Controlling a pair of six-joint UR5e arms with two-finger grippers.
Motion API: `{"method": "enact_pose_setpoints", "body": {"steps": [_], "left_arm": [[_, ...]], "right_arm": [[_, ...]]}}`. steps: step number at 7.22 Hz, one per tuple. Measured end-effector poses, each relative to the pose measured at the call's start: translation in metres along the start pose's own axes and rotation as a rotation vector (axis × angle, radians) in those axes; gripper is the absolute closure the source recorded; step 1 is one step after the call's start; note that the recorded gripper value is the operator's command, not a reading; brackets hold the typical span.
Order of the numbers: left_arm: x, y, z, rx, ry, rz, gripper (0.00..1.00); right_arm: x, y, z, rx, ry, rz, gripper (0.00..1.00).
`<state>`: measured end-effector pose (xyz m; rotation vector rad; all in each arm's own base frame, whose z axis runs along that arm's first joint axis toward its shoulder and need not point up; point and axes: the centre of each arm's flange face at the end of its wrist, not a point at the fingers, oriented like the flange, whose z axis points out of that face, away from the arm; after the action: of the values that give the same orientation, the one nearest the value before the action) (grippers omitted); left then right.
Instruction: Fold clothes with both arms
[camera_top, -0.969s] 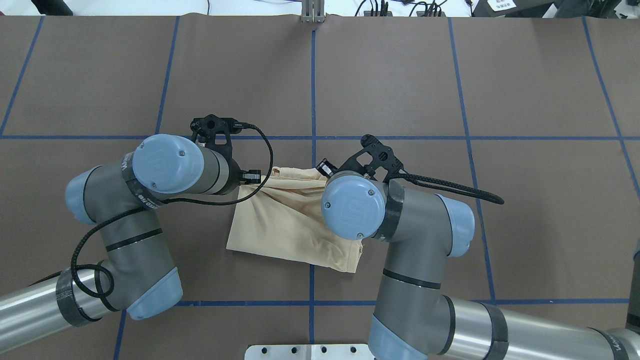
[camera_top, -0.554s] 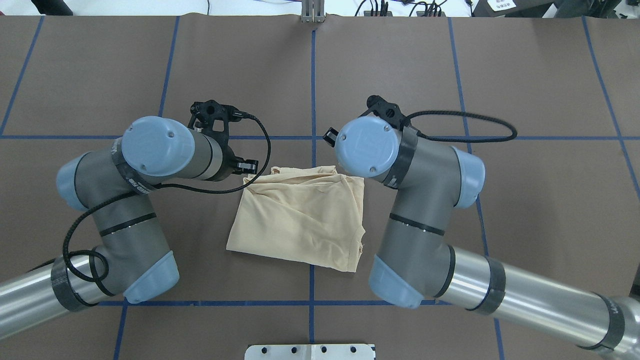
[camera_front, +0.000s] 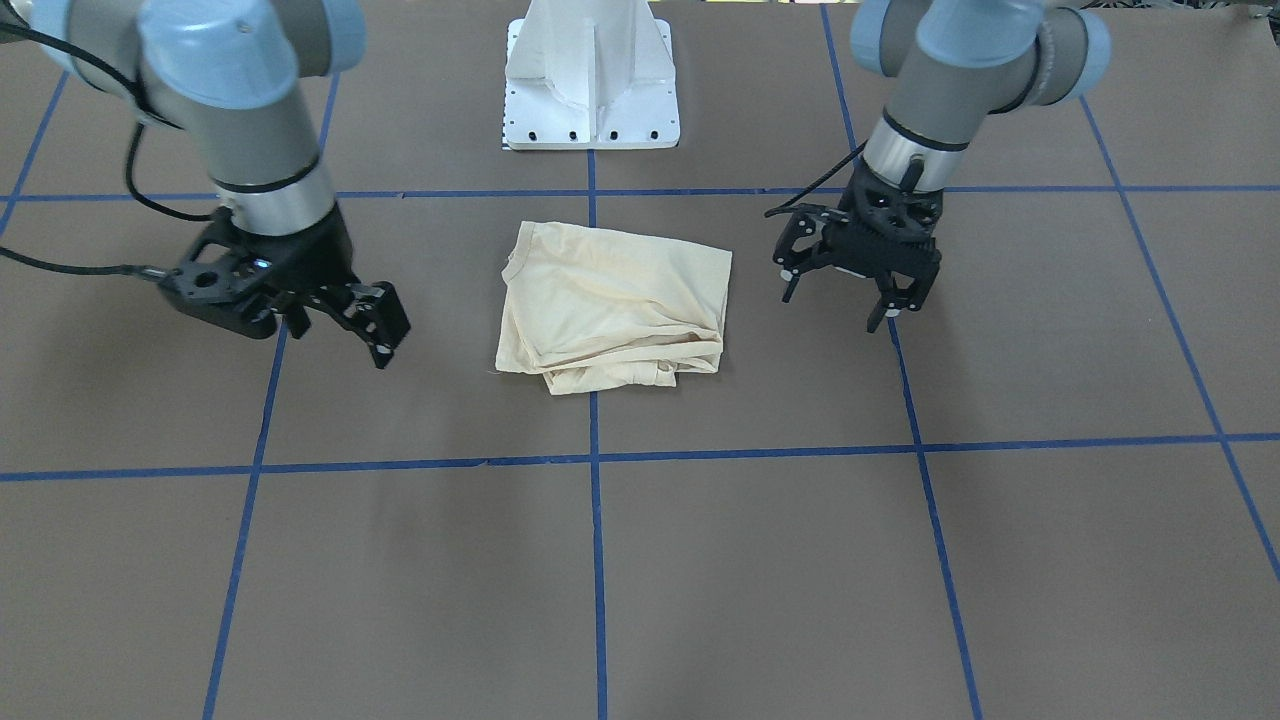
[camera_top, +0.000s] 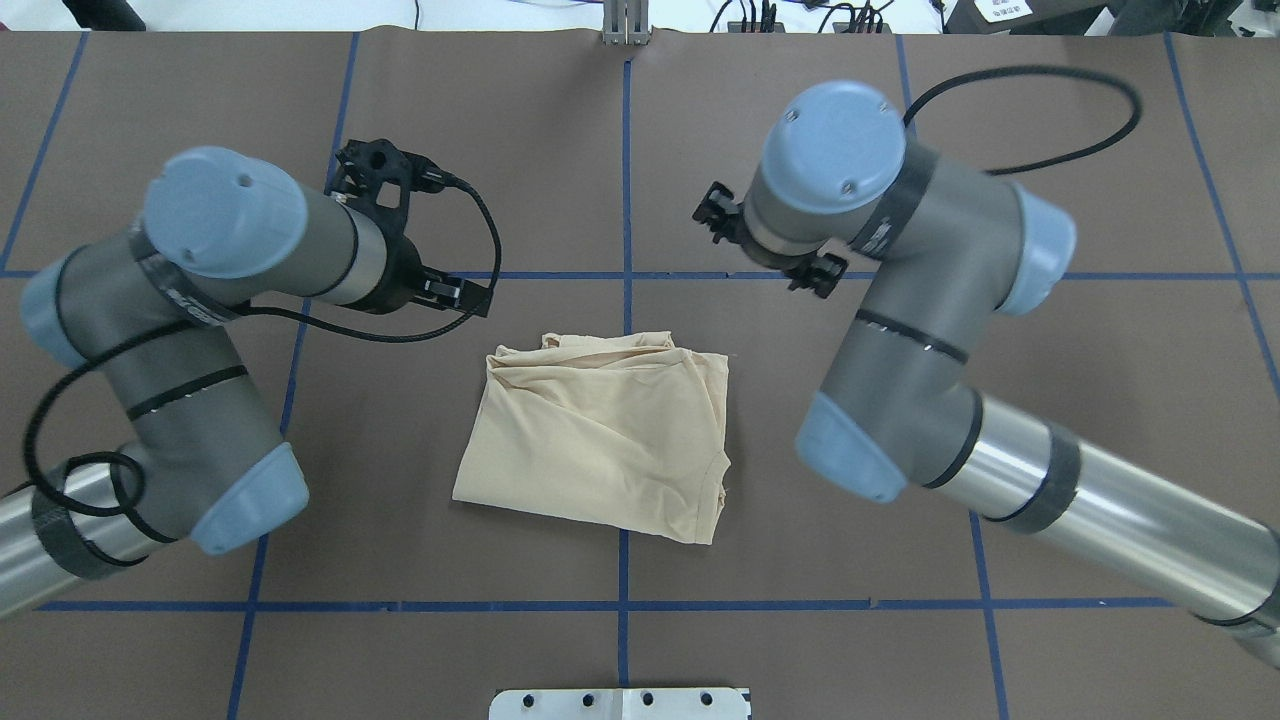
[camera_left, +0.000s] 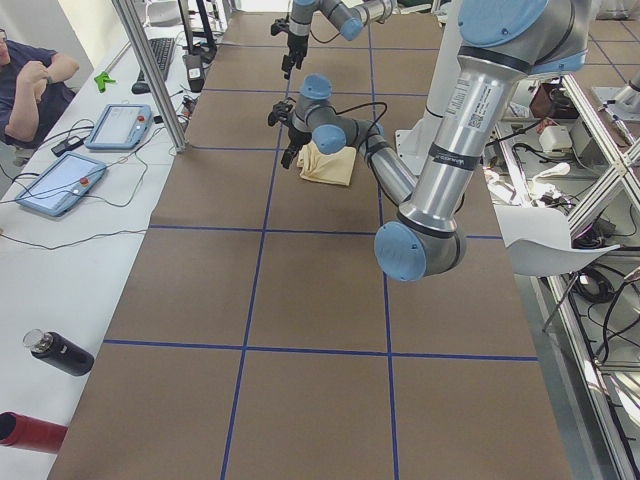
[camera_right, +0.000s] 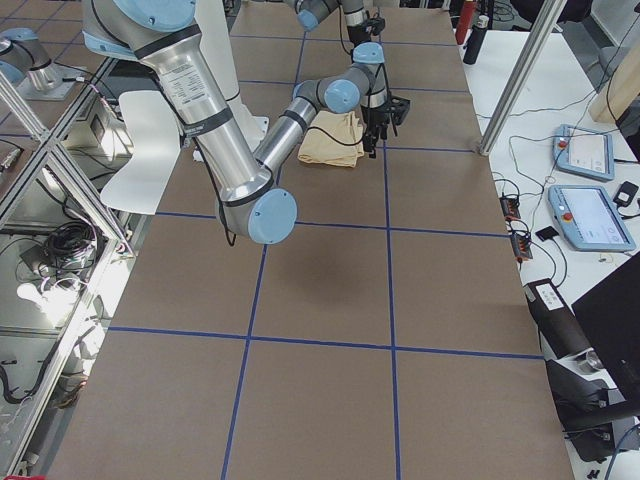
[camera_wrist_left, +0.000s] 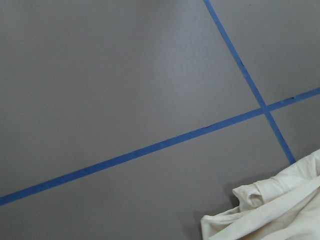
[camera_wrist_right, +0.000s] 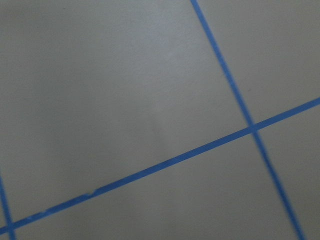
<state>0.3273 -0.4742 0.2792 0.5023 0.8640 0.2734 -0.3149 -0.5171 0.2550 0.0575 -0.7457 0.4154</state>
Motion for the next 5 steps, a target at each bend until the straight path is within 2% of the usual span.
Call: {"method": "enact_pose_setpoints", "body": {"steps": [3,4,5], "left_arm": [[-0.166,0.022,-0.070,-0.031,-0.122,0.216,0.00],[-0.226,0.041,-0.098,-0.050,-0.157,0.263,0.00],[-0.283,0.069,-0.123,-0.071,-0.179,0.269,0.00]], "right_arm": [[0.242,-0.095,-0.032,-0.078,0.078,-0.298,0.00],[0.327,-0.109,-0.041,-0.102,0.087,-0.373,0.00],[0.408,-0.109,-0.047,-0.126,0.088,-0.430,0.00]]}}
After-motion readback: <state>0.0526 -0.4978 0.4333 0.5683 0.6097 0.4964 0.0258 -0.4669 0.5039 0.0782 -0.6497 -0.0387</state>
